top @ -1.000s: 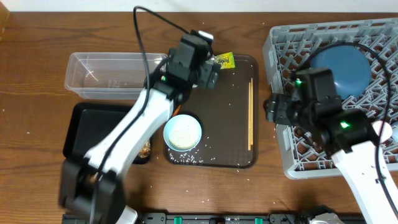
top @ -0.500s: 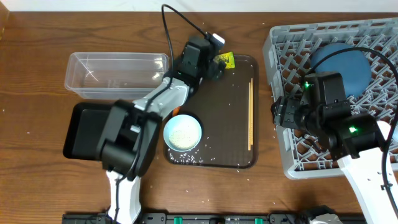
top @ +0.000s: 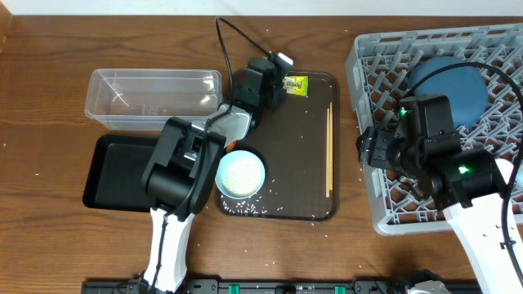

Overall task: Sort waste into correct bins and load items into the dishwasher rack
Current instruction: 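Grasp the green-yellow snack wrapper with the left gripper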

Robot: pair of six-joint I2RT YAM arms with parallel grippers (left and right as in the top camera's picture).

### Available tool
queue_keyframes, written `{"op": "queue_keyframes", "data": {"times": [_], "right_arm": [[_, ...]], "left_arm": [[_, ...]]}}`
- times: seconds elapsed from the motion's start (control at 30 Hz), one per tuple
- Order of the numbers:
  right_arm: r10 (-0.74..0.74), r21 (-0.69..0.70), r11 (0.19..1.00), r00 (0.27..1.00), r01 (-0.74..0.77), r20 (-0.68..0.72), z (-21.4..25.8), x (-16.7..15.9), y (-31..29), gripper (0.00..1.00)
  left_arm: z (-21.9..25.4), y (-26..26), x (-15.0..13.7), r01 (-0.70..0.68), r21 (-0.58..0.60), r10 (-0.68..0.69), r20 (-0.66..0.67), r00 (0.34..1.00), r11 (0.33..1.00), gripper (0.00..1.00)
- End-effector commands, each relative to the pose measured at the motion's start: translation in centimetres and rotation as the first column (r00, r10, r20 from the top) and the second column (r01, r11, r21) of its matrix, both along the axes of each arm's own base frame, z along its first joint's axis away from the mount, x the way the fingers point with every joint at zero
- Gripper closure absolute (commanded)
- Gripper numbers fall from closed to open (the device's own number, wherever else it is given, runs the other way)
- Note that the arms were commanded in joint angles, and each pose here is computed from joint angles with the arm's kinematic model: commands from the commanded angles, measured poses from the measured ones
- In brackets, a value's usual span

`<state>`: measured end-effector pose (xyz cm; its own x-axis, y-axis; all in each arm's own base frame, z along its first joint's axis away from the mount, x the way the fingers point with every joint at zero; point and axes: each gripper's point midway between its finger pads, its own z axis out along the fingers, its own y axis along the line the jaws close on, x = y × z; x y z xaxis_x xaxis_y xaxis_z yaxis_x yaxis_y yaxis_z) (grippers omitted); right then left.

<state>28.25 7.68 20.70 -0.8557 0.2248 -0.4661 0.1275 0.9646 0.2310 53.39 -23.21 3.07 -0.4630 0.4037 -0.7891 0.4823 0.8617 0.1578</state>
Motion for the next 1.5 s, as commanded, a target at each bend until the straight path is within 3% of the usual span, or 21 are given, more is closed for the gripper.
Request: {"op": "queue_keyframes", "data": {"times": [0.0,0.37,0.53,0.57,0.67,0.8,0.93,1.23,1.47], "right_arm": [[-0.019,-0.008,1.000,1.000,0.019,-0.006,-0.1,0.2,-0.3,0.26],[-0.019,-0.008,1.000,1.000,0.019,-0.005,-0.1,0.2,-0.3,0.26],[-0.019,-0.009,1.000,1.000,0.018,-0.012,-0.2,0.1,-0.3,0.26],[-0.019,-0.010,1.000,1.000,0.018,-0.015,-0.3,0.0,-0.3,0.26],[-0.018,-0.013,1.000,1.000,0.017,-0.023,-0.4,-0.2,-0.3,0.26],[-0.018,-0.014,1.000,0.999,0.018,-0.026,-0.4,-0.2,-0.4,0.25],[-0.017,-0.014,1.000,1.000,0.017,-0.026,-0.4,-0.2,-0.3,0.26],[-0.017,-0.014,1.000,0.999,0.016,-0.030,-0.5,-0.3,-0.3,0.26],[-0.017,-0.019,1.000,0.999,0.016,-0.047,-0.7,-0.6,-0.4,0.26]], "left_arm": [[2.0,0.0,0.0,-0.038,-0.069,0.038,-0.010,0.999,0.997,0.94],[17.0,2.3,-4.7,-0.028,-0.098,0.032,0.048,0.998,0.995,0.94],[18.0,2.6,-5.3,-0.029,-0.099,0.034,0.048,0.998,0.995,0.93],[17.5,2.5,-5.0,-0.029,-0.098,0.034,0.047,0.998,0.995,0.77],[15.0,2.2,-2.9,-0.022,-0.083,0.028,0.069,0.997,0.996,0.48],[11.0,1.7,0.1,-0.032,-0.098,0.042,0.102,0.994,0.995,0.33],[7.3,1.1,1.6,-0.030,-0.104,0.043,0.117,0.992,0.994,0.24],[1.9,0.9,2.6,-0.033,-0.102,0.045,0.110,0.993,0.994,0.25],[-0.3,1.0,2.4,-0.037,-0.087,0.044,0.075,0.996,0.996,0.59]]}}
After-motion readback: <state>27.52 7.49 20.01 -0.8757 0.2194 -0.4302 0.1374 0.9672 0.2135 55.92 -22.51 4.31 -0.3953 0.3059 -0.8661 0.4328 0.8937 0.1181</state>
